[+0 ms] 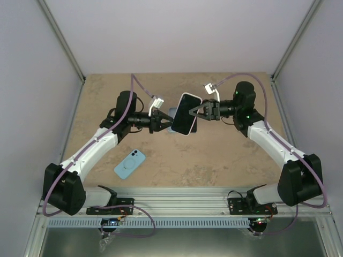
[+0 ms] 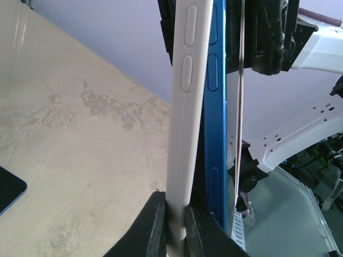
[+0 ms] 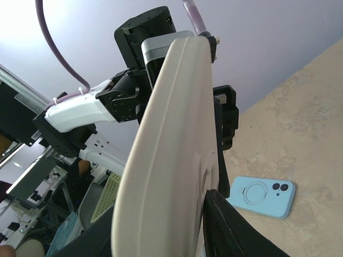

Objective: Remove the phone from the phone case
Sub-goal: Remove the phone case from the phone.

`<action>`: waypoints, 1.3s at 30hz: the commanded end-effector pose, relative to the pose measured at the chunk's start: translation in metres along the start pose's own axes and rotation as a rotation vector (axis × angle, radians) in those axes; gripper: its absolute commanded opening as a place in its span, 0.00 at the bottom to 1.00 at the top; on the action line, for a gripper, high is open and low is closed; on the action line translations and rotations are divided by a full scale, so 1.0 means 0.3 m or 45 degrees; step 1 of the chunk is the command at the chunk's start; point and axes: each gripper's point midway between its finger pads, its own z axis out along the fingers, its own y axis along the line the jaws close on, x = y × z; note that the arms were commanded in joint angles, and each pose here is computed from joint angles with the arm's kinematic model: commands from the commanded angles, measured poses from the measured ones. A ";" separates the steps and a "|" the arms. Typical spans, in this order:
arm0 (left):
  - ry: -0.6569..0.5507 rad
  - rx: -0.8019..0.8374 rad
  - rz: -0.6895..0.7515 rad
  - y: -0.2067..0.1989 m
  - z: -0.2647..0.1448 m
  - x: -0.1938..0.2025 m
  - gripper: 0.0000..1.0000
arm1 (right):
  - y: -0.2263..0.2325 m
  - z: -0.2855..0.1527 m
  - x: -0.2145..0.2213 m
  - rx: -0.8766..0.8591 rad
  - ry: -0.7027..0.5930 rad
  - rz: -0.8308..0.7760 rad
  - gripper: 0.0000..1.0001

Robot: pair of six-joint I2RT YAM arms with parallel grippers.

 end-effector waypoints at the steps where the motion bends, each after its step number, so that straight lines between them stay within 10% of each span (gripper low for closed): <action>1: 0.011 -0.082 0.003 0.043 -0.003 -0.001 0.00 | 0.076 -0.020 -0.071 -0.019 -0.038 -0.126 0.31; 9: 0.017 -0.084 0.014 0.042 -0.005 0.002 0.00 | 0.031 -0.021 -0.067 0.018 -0.055 -0.080 0.01; 27: -0.112 0.176 0.057 -0.069 0.005 -0.154 0.33 | 0.127 0.100 0.112 -0.255 0.193 -0.005 0.01; 39: -0.116 0.320 0.025 -0.153 0.023 -0.161 0.25 | 0.137 0.165 0.186 -0.322 0.288 0.027 0.01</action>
